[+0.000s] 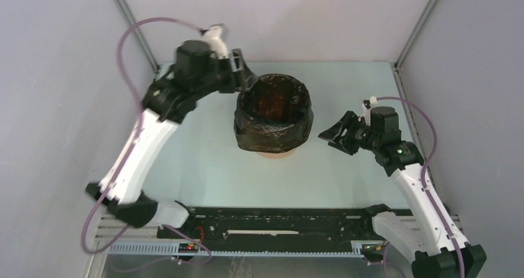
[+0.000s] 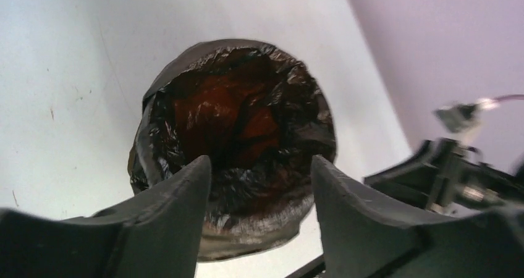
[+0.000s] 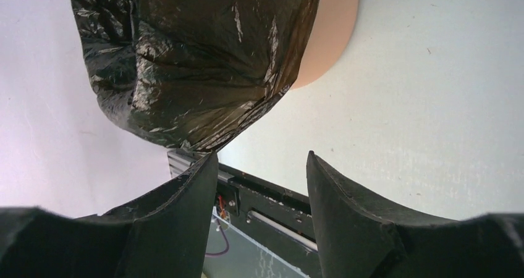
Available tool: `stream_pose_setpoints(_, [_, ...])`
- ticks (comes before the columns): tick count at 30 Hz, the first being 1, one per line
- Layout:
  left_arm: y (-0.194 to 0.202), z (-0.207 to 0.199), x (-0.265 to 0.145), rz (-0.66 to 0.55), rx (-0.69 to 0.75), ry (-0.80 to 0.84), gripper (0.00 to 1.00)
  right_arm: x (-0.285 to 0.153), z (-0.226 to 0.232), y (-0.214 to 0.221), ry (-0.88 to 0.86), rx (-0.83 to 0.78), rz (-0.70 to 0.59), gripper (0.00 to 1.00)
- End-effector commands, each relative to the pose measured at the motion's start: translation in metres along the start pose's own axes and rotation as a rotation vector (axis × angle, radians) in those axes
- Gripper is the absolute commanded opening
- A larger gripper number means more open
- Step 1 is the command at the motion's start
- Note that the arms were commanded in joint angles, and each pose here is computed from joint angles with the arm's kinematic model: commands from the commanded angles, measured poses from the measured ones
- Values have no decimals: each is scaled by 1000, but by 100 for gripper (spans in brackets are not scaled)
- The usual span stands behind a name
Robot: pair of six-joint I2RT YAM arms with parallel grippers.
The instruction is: Put the trash bags into the trash bin
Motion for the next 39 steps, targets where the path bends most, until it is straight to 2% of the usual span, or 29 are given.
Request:
stream_pose_setpoints(1, [37,17,77,170,149,-163,61,-20,10,0,-33,-28,-30,63])
stream_pose_setpoints(4, [54,12,116,257,194,-187,50,-27,9,3,-30,-23,-36,63])
stream_pose_setpoints(10, [127,9,177,448,72,-134,38,-47,4,10,-9,-20,-63,63])
stream_pose_setpoints(22, [165,-10,252,382,-63,27,43,-73,3,18,24,-14,-77,62])
stream_pose_setpoints(29, [149,-10,279,331,-55,51,45,-78,6,16,25,-23,-82,62])
stream_pose_setpoints(31, [147,-10,285,340,-48,33,48,-78,6,16,27,-22,-78,62])
stream_pose_setpoints(33, [144,-10,278,354,-39,11,57,-77,5,16,28,-28,-74,62])
stream_pose_setpoints(36, [139,-6,251,359,-10,-12,74,-75,4,16,35,-33,-68,62])
stream_pose_setpoints(39, [129,-10,219,379,31,0,82,-73,4,13,33,-42,-68,62])
Point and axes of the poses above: each gripper's point midway between its finger pads, its own x axis out along the fingers, its own z axis along the line the jaws close on, y = z × x, the point moved 4 cm from there along -x, back along the fingers, and after that the axes turned 9 degrees about -x, right-handed, at the moved point
